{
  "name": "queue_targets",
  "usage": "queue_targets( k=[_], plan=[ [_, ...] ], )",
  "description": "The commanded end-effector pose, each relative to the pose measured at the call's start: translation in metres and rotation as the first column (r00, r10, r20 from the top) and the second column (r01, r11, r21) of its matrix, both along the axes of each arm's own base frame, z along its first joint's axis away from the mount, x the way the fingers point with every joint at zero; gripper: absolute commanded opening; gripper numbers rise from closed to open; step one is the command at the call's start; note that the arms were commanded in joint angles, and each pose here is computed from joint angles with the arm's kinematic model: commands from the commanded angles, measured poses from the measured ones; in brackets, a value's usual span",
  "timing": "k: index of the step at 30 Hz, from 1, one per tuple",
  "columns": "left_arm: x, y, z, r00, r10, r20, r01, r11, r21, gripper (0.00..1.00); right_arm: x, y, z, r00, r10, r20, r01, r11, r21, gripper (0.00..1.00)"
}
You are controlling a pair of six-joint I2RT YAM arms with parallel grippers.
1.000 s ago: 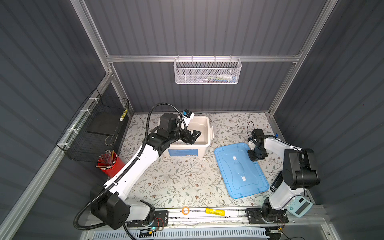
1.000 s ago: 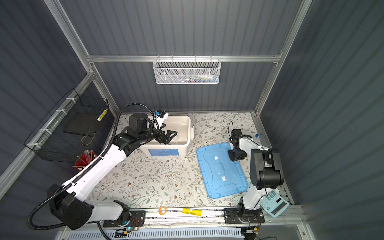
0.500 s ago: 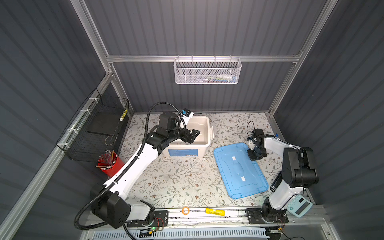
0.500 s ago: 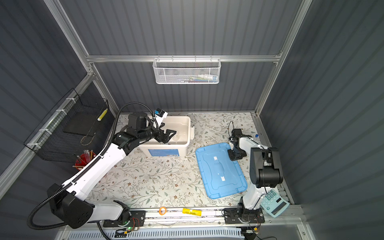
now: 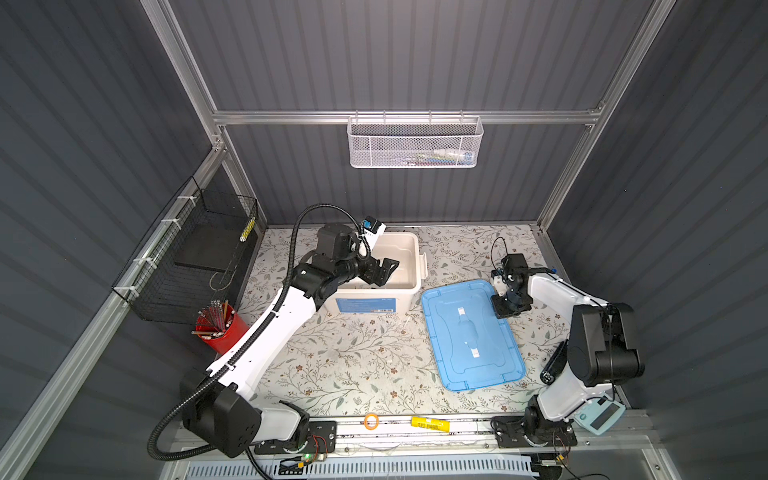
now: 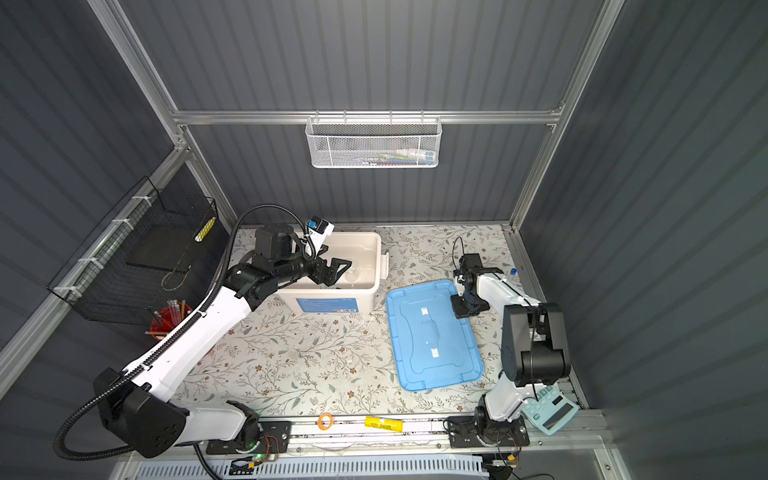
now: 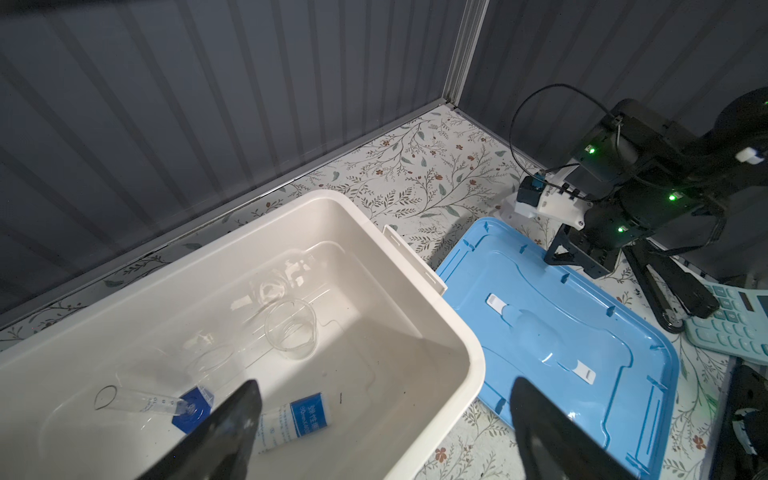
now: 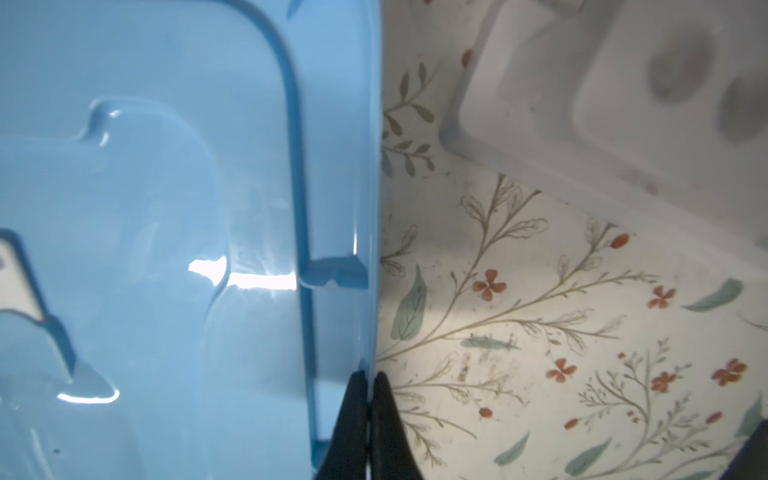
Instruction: Organize the chemistry lab equipment
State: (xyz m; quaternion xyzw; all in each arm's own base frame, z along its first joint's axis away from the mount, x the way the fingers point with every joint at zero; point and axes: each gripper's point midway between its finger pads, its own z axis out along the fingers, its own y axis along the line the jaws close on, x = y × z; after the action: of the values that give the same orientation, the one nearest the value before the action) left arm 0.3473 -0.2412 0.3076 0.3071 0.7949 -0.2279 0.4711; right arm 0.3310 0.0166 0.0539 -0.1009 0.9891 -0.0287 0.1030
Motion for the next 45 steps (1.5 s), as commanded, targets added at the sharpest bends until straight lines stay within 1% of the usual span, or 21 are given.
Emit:
queue_targets(
  k=[1, 9, 17, 23, 25, 30, 35, 37, 41, 45],
  plan=[
    [-0.006, 0.008, 0.009, 0.999, 0.007, 0.032, -0.008, 1.0, 0.005, 0.93, 0.007, 0.006, 0.032, 0.998, -0.013, 0.054, 0.013, 1.0, 0.0, 0.0],
    [-0.011, 0.012, 0.013, 0.999, 0.017, 0.043, -0.016, 1.0, -0.007, 0.93, 0.012, -0.001, 0.089, 0.988, -0.045, 0.15, 0.05, 0.998, -0.03, 0.0],
    [-0.014, 0.01, 0.012, 0.999, 0.009, 0.037, -0.008, 1.0, -0.021, 0.93, 0.01, -0.012, 0.141, 0.97, -0.067, 0.235, 0.086, 0.994, -0.07, 0.0],
    [-0.017, -0.003, 0.005, 0.999, -0.035, -0.006, 0.035, 0.995, -0.091, 0.93, 0.012, -0.019, 0.201, 0.935, -0.077, 0.346, 0.113, 0.99, -0.085, 0.0],
    [-0.02, -0.009, 0.005, 0.997, -0.069, -0.017, 0.067, 0.99, -0.126, 0.93, 0.012, -0.022, 0.221, 0.921, -0.079, 0.383, 0.124, 0.988, -0.096, 0.0],
    [-0.022, -0.018, 0.002, 0.993, -0.113, -0.027, 0.107, 0.981, -0.16, 0.95, 0.011, -0.026, 0.268, 0.885, -0.075, 0.459, 0.138, 0.985, -0.105, 0.0],
    [-0.023, -0.032, 0.001, 0.982, -0.184, -0.031, 0.174, 0.962, -0.212, 0.98, 0.007, -0.022, 0.315, 0.839, -0.068, 0.54, 0.128, 0.989, -0.074, 0.0],
    [-0.023, -0.038, 0.003, 0.976, -0.218, -0.024, 0.206, 0.948, -0.241, 0.98, 0.006, -0.016, 0.332, 0.823, -0.055, 0.565, 0.11, 0.992, -0.064, 0.0],
    [-0.027, -0.054, 0.009, 0.956, -0.294, -0.026, 0.273, 0.913, -0.304, 0.98, 0.004, -0.004, 0.35, 0.814, -0.008, 0.581, 0.076, 0.993, -0.092, 0.0],
    [-0.03, -0.073, 0.014, 0.936, -0.351, -0.002, 0.328, 0.878, -0.347, 0.98, 0.005, 0.007, 0.364, 0.797, 0.011, 0.603, 0.044, 0.996, -0.076, 0.0]
  ],
)
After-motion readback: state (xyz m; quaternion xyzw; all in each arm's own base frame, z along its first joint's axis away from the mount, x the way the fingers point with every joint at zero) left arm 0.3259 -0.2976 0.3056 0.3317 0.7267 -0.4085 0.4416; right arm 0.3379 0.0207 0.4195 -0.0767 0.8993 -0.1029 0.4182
